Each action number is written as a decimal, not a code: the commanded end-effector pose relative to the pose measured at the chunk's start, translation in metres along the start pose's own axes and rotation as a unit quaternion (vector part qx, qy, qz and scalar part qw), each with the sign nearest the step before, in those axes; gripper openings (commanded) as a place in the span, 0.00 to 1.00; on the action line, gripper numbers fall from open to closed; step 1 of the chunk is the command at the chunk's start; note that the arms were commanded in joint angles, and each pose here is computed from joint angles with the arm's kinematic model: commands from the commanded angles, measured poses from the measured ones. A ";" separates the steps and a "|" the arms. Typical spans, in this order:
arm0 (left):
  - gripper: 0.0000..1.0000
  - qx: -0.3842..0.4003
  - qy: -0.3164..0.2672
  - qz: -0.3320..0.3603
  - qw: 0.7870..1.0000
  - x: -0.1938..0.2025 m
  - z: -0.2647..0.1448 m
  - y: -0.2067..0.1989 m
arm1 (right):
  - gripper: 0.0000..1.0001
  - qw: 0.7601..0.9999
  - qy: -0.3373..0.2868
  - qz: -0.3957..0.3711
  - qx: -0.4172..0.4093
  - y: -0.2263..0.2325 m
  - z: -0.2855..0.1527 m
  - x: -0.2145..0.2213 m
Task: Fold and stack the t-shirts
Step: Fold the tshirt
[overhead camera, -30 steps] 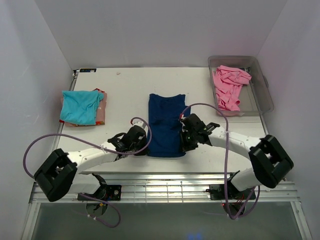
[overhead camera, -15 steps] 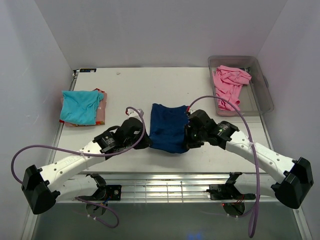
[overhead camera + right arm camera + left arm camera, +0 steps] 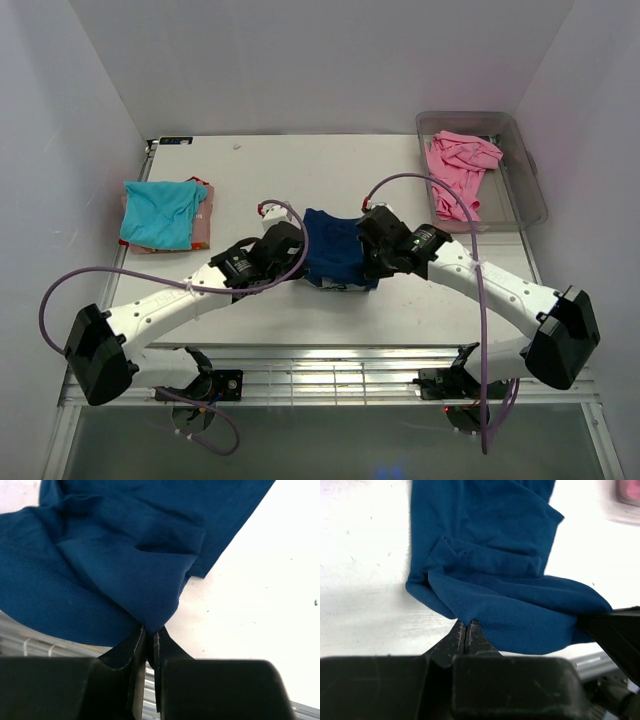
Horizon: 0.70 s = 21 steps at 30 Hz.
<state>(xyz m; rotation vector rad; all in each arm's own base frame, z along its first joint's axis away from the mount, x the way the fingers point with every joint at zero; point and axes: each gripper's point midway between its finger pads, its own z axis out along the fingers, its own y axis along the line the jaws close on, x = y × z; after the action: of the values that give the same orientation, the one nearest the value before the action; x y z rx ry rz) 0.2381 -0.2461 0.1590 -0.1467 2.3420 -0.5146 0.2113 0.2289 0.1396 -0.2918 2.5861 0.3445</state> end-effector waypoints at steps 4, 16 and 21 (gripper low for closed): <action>0.00 -0.005 -0.091 -0.004 0.996 -0.058 0.015 -0.017 | 0.08 0.996 -0.061 -0.010 0.060 -0.009 0.006 -0.049; 0.00 0.005 -0.110 -0.001 0.994 -0.104 0.057 -0.018 | 0.08 0.992 -0.085 -0.005 0.098 -0.026 0.020 -0.085; 0.00 0.025 -0.099 -0.004 0.995 -0.114 0.076 -0.022 | 0.08 0.991 -0.082 0.003 0.108 -0.038 0.032 -0.099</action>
<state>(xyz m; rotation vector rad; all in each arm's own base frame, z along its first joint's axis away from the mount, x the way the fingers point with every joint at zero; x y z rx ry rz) 0.3505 -0.2541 0.1620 -0.1894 2.2167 -0.4609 0.2978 0.2225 0.1462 -0.1915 2.4830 0.1294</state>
